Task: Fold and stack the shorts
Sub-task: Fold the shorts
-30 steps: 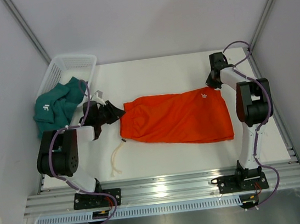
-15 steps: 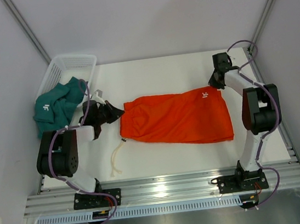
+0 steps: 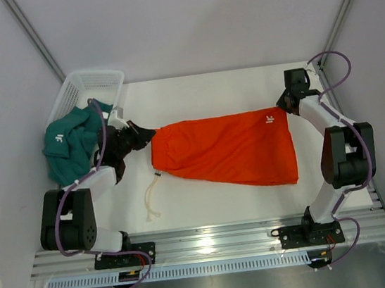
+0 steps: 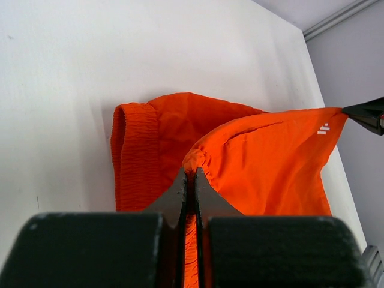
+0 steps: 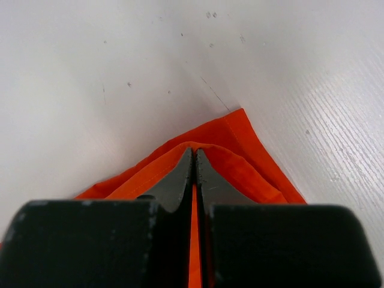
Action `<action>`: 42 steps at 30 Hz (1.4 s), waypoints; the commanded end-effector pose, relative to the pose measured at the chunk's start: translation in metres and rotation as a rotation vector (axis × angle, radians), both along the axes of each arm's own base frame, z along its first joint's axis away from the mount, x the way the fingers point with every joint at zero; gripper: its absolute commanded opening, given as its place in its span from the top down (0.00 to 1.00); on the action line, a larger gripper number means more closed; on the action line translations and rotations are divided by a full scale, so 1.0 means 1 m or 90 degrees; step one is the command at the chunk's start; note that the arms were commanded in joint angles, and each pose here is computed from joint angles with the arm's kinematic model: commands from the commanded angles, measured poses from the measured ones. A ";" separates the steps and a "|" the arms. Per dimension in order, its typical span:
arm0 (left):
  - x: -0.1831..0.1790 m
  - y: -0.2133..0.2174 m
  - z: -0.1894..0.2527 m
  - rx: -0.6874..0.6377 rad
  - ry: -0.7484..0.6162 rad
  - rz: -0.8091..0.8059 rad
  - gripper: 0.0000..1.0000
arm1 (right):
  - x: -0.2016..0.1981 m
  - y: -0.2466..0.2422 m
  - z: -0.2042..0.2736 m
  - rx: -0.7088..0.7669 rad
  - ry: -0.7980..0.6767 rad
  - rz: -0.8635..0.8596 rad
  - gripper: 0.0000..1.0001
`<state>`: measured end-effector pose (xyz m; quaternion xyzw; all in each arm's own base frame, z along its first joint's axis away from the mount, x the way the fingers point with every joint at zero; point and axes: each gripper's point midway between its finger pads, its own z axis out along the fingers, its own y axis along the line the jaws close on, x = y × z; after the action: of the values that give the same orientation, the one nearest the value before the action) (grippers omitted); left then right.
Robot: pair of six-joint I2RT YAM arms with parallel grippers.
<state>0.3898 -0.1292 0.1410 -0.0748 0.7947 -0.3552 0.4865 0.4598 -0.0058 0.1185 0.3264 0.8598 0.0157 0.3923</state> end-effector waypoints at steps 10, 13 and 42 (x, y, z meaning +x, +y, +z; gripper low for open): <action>0.012 -0.003 0.027 -0.030 -0.066 -0.005 1.00 | -0.005 -0.022 0.046 -0.018 -0.080 -0.062 1.00; 0.019 -0.007 0.039 -0.042 -0.082 -0.015 1.00 | -0.004 -0.023 0.051 -0.017 -0.090 -0.068 1.00; 0.149 -0.059 -0.003 -0.052 -0.001 -0.026 1.00 | 0.048 -0.065 -0.031 0.008 -0.020 -0.160 1.00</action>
<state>0.5284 -0.1840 0.0795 -0.1006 0.8173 -0.3827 0.4188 0.4877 -0.0608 0.0626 0.4211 0.8298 -0.0268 0.3652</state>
